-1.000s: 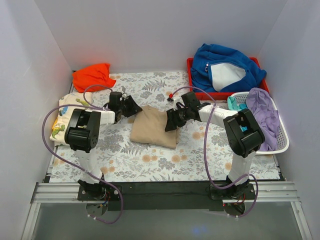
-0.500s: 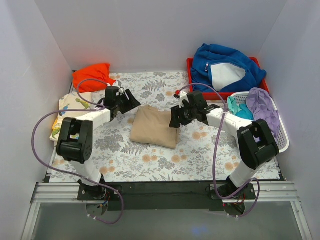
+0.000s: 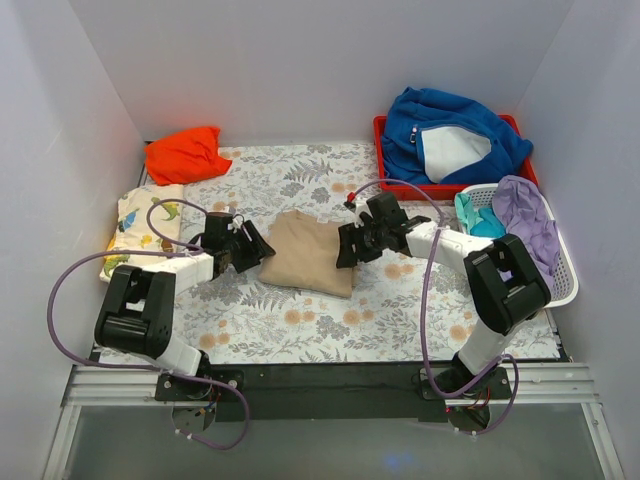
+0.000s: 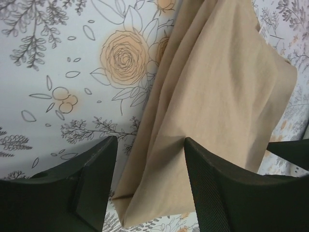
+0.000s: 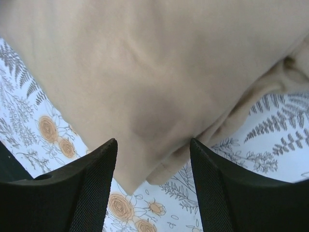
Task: Fold and stack the t-shirts
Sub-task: Fold the tshirt, then neatly place the folded tshirt to the corner
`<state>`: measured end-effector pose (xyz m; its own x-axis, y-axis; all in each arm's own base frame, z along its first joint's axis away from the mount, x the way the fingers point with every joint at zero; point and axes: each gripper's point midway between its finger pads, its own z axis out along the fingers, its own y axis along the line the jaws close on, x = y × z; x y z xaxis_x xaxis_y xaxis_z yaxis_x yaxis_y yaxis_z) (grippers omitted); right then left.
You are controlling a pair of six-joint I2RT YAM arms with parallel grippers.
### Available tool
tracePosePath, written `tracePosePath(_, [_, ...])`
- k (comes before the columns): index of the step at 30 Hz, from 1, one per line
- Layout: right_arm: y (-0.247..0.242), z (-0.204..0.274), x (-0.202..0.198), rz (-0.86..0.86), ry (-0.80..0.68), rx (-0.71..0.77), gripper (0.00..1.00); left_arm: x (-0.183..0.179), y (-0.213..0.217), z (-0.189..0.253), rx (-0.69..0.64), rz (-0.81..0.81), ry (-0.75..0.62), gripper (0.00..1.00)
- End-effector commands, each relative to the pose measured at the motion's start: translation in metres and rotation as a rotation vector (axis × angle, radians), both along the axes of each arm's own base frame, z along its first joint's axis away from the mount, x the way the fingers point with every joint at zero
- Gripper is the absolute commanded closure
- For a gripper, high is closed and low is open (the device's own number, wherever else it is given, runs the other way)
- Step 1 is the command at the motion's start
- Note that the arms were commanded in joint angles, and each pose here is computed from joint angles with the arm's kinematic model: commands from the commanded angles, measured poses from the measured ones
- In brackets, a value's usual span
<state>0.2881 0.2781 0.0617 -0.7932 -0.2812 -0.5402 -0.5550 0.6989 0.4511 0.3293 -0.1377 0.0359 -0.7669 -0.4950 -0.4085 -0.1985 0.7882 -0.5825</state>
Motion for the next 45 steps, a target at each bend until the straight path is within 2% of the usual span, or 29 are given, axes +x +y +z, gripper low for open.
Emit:
tracePosePath(1, [-0.009, -0.001, 0.002, -0.062, -0.013, -0.028, 0.32, -0.006, -0.001, -0.015, -0.002, -0.005, 0.039, 0.43])
tracePosePath(9, [-0.019, -0.014, -0.012, -0.107, 0.043, -0.056, 0.29, -0.037, -0.024, -0.026, -0.036, -0.082, 0.095, 0.44])
tracePosePath(15, [0.002, -0.022, -0.022, -0.023, 0.105, 0.053, 0.29, -0.069, -0.046, -0.027, -0.071, -0.143, 0.132, 0.44])
tracePosePath(20, [0.019, -0.019, -0.022, 0.034, 0.119, 0.137, 0.36, -0.094, -0.05, -0.032, -0.084, -0.144, 0.167, 0.44])
tracePosePath(22, [0.018, -0.018, -0.019, 0.032, 0.109, 0.133, 0.44, -0.098, -0.051, -0.03, -0.091, -0.141, 0.16, 0.44])
tracePosePath(23, [0.018, -0.014, -0.016, 0.031, 0.091, 0.132, 0.45, -0.097, -0.049, -0.029, -0.083, -0.134, 0.152, 0.44])
tracePosePath(26, [0.006, -0.003, -0.007, -0.025, 0.026, 0.069, 0.31, -0.084, -0.047, -0.014, -0.053, -0.125, 0.112, 0.44])
tracePosePath(27, [0.0, 0.001, -0.006, -0.039, 0.004, 0.047, 0.3, -0.084, -0.041, -0.015, -0.012, -0.117, 0.116, 0.44])
tracePosePath(28, [-0.01, 0.002, -0.001, -0.082, -0.027, -0.004, 0.29, -0.078, -0.039, -0.005, -0.001, -0.107, 0.09, 0.44])
tracePosePath(33, [-0.037, 0.041, 0.011, -0.152, -0.189, -0.081, 0.26, -0.052, -0.015, 0.037, 0.128, -0.005, 0.001, 0.42])
tracePosePath(36, [-0.048, 0.061, 0.015, -0.19, -0.255, -0.103, 0.26, -0.041, 0.006, 0.054, 0.21, 0.082, -0.044, 0.29])
tracePosePath(38, [-0.056, 0.079, 0.018, -0.223, -0.313, -0.102, 0.26, -0.034, 0.009, 0.07, 0.215, 0.1, -0.076, 0.16])
tracePosePath(39, [-0.058, 0.085, 0.018, -0.224, -0.336, -0.1, 0.26, -0.035, 0.01, 0.079, 0.211, 0.097, -0.084, 0.13])
tracePosePath(45, [-0.068, 0.134, 0.023, -0.24, -0.487, -0.081, 0.24, -0.025, -0.003, 0.168, 0.103, 0.079, -0.263, 0.12])
